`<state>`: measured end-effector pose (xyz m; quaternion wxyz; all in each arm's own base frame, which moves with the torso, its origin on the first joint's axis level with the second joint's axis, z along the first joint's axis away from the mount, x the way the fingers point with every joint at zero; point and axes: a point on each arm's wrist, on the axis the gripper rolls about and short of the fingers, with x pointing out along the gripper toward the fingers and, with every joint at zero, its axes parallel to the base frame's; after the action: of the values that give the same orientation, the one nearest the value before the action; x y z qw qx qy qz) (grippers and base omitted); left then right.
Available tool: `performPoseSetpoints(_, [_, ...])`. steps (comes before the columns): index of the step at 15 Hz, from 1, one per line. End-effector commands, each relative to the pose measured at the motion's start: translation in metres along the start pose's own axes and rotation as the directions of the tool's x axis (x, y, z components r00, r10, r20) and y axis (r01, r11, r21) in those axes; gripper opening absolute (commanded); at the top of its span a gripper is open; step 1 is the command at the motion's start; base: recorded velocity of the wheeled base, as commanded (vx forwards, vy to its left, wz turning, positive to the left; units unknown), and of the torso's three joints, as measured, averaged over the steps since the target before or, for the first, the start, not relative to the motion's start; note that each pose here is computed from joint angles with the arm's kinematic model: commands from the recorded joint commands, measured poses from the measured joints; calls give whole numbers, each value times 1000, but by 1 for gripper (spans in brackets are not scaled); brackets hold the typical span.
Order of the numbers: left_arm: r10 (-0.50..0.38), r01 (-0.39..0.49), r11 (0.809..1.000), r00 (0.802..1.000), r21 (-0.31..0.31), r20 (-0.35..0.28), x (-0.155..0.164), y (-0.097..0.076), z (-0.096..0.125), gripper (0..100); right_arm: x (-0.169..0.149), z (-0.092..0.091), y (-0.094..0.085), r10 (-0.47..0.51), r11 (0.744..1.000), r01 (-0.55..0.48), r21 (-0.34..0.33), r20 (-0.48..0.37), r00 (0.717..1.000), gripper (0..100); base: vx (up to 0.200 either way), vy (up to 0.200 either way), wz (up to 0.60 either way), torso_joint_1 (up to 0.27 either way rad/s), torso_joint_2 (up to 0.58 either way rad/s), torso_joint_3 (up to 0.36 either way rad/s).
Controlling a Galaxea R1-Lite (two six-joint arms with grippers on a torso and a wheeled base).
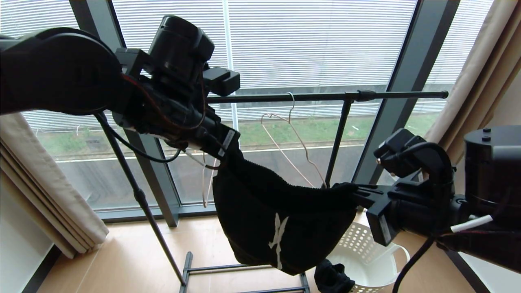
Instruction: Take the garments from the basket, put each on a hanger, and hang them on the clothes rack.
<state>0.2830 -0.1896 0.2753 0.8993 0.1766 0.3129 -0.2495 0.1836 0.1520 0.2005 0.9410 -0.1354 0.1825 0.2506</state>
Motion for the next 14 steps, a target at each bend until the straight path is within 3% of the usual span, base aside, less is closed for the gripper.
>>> performPoseSetpoints(1, [-6,7,999,1000,33,-29,-41,-15,-34,0,26,8,-1,-67,995,67,73,1,998,0,0,0,0,0,0,0])
performPoseSetpoints(5, [-27,32,997,996,65,-84,-57,-29,-69,0,74,50,3,-122,988,113,102,86,989,0,0,0,0,0,0,0])
performPoseSetpoints(8, [-64,72,995,991,65,-119,-57,-40,-81,0,115,68,10,-131,987,118,112,114,985,0,0,0,0,0,0,0])
performPoseSetpoints(10, [-117,133,986,981,97,-157,-50,-63,-89,0,153,85,16,-135,985,116,126,158,978,0,0,0,0,0,0,0])
performPoseSetpoints(14, [-226,235,969,967,72,-115,-37,-92,-84,0,189,100,30,-125,986,97,136,216,968,0,0,0,0,0,0,0])
